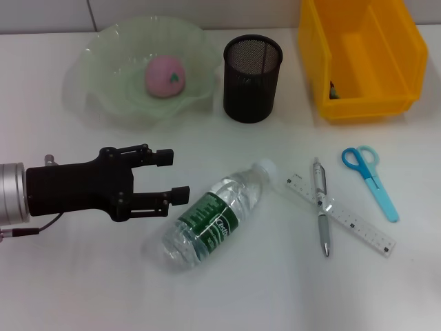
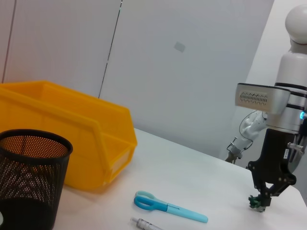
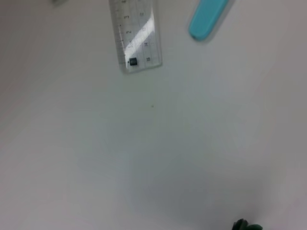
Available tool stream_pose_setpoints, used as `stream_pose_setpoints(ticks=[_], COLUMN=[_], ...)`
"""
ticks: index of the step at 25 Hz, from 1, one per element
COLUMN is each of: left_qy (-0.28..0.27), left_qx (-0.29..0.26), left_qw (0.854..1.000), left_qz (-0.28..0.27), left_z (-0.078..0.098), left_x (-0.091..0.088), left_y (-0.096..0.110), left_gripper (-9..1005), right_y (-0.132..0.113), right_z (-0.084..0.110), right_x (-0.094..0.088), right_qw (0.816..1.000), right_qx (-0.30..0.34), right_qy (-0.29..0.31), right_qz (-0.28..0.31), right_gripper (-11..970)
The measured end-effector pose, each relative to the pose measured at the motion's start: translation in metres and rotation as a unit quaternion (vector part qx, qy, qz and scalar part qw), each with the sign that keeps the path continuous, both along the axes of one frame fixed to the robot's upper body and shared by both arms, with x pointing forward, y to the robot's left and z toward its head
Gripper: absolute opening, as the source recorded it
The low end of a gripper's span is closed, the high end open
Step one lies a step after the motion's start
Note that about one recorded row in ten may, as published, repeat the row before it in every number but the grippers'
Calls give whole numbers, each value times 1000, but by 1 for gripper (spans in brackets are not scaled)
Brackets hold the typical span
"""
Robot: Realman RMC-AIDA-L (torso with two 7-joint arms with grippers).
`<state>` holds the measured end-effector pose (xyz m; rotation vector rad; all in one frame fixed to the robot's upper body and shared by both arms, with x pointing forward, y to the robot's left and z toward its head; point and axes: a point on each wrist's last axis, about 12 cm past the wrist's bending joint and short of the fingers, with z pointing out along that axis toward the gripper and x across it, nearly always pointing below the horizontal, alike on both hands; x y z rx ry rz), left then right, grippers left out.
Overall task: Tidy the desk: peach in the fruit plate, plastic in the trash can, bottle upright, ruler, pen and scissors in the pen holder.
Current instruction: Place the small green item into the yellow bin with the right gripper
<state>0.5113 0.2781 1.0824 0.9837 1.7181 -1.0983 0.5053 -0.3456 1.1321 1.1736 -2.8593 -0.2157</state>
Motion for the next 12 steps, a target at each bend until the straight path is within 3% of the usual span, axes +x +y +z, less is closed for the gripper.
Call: stream_pose_setpoints(ticks=[3,6,10,11,12], left_qy=[0,0,0,0,-1], left_qx=[0,0,0,0,0], left_qw=[1000,1000,1000,1000,1000], left_qz=[0,-2,-2,-1,-1], left_z=[0,1,1,1,1], left_x=[0,1,1,1,1], left_y=[0,0,0,0,0], left_gripper=[720,719,717,717,716], right_y=[-2,-9,-17,-15,-15], right_z=[10,29,53,55,55], right_x=[5,15,38,53,53], right_qw=[999,992,962,945,945], right_qx=[12,61,154,187,187], right_qy=[-35,-113,-219,-259,-259], right_qz=[1,-15,-52,-73,-73], right_gripper=[17,28,43,47,50])
